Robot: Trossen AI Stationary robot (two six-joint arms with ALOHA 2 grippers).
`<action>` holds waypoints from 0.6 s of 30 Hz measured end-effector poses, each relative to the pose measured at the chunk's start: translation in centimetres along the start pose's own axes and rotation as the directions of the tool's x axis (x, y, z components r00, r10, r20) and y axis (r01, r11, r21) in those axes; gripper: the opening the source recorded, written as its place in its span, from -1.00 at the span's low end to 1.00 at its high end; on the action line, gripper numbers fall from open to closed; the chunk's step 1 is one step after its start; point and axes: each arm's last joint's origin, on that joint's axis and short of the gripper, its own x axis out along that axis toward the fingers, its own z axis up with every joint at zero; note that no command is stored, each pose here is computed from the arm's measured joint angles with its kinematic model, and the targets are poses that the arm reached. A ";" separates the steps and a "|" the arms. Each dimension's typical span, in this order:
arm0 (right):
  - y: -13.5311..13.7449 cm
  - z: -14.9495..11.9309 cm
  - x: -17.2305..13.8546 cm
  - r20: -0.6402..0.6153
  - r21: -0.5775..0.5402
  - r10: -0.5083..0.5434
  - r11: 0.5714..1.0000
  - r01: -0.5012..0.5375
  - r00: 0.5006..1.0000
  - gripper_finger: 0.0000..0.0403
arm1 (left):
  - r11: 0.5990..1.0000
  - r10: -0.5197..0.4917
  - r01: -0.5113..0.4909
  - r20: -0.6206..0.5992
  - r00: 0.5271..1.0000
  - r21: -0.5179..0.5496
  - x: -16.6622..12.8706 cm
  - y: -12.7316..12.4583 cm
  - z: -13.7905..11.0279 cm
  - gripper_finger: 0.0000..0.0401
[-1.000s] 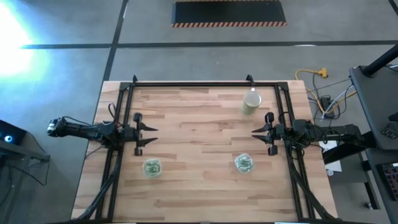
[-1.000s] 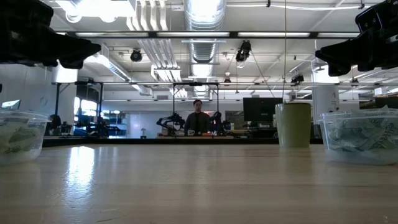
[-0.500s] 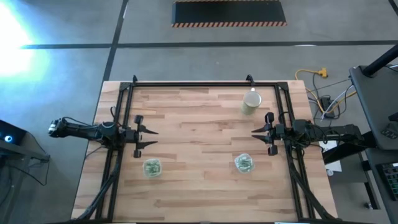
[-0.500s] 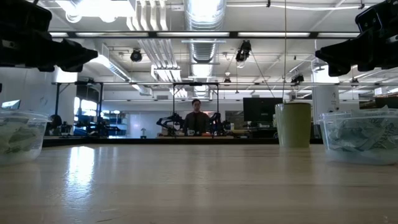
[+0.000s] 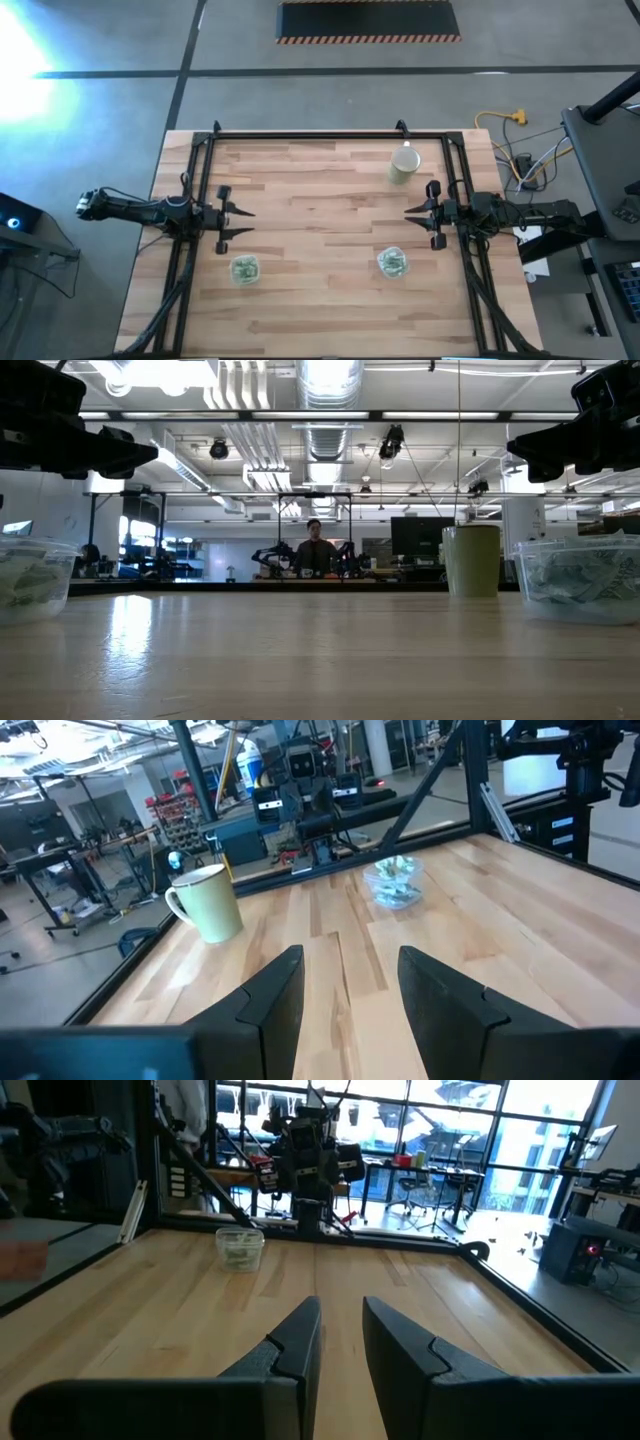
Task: Pick and place Stevia / Truvia into bins
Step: Return to Home Position
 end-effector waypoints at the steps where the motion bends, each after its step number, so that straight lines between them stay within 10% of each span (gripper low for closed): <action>1: 0.0 0.0 0.0 0.000 0.000 0.000 1.000 0.000 1.000 -0.66 | 1.000 0.000 0.000 -0.002 1.000 0.000 0.0 0.0 0.0 -0.26; 18: 0.0 0.0 0.0 0.000 0.000 0.000 1.000 0.000 1.000 -0.66 | 1.000 -0.002 0.002 -0.008 1.000 0.002 0.1 0.0 -0.1 -0.26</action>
